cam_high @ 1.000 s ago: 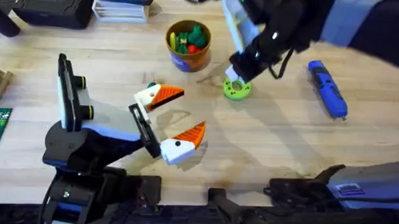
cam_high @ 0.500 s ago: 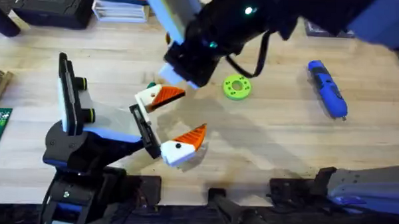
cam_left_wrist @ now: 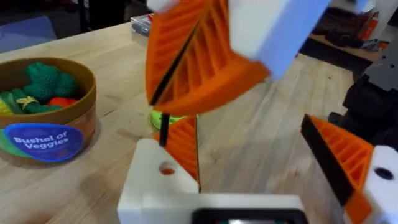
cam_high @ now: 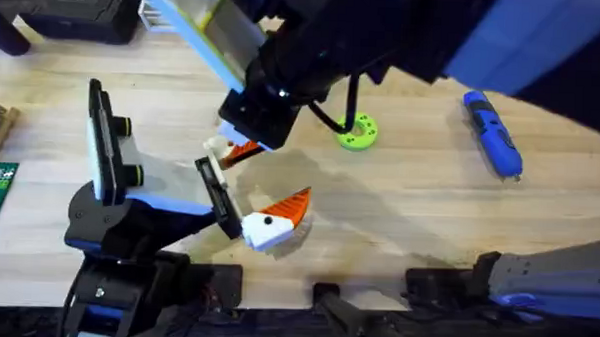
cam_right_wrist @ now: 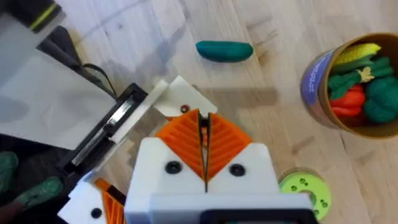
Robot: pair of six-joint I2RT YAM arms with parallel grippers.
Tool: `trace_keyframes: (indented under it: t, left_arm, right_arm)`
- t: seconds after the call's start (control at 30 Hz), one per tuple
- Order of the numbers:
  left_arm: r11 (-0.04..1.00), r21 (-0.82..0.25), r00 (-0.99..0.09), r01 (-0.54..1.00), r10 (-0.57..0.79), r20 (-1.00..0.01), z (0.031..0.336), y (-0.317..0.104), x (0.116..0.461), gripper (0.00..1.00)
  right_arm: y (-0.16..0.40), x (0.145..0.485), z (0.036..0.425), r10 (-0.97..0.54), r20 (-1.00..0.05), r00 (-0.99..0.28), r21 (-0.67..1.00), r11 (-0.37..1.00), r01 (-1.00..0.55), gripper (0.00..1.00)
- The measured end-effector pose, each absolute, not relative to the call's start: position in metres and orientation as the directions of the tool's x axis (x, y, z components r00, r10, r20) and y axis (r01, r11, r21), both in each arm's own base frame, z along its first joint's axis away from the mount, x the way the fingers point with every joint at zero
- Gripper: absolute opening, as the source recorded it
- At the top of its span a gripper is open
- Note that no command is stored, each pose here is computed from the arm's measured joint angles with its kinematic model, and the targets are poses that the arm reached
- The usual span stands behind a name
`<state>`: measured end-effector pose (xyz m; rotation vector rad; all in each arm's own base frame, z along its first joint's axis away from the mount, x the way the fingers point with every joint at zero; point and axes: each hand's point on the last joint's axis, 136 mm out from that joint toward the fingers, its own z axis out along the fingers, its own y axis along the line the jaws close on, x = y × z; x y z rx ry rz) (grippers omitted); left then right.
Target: Pick up the gripper from the table and insert it into the empty holder that is missing its gripper. Then pick up a screw, insert it into the mounting hole, and use the screwdriver to tighten it. Finally, clean up the table by picking up the vegetable and placing it into the bucket.
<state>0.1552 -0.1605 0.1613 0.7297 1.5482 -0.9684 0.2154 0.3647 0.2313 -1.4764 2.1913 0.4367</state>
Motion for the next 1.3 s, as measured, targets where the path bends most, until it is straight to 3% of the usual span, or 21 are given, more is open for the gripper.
trace_keyframes:
  t: [1.3]
  left_arm:
    - [0.473,-0.195,-0.195,0.859,-0.050,-0.980,0.161,-0.160,0.155,0.986]
  right_arm:
    - [0.376,0.204,0.216,-0.807,-0.506,-0.305,0.026,0.339,-0.940,0.006]
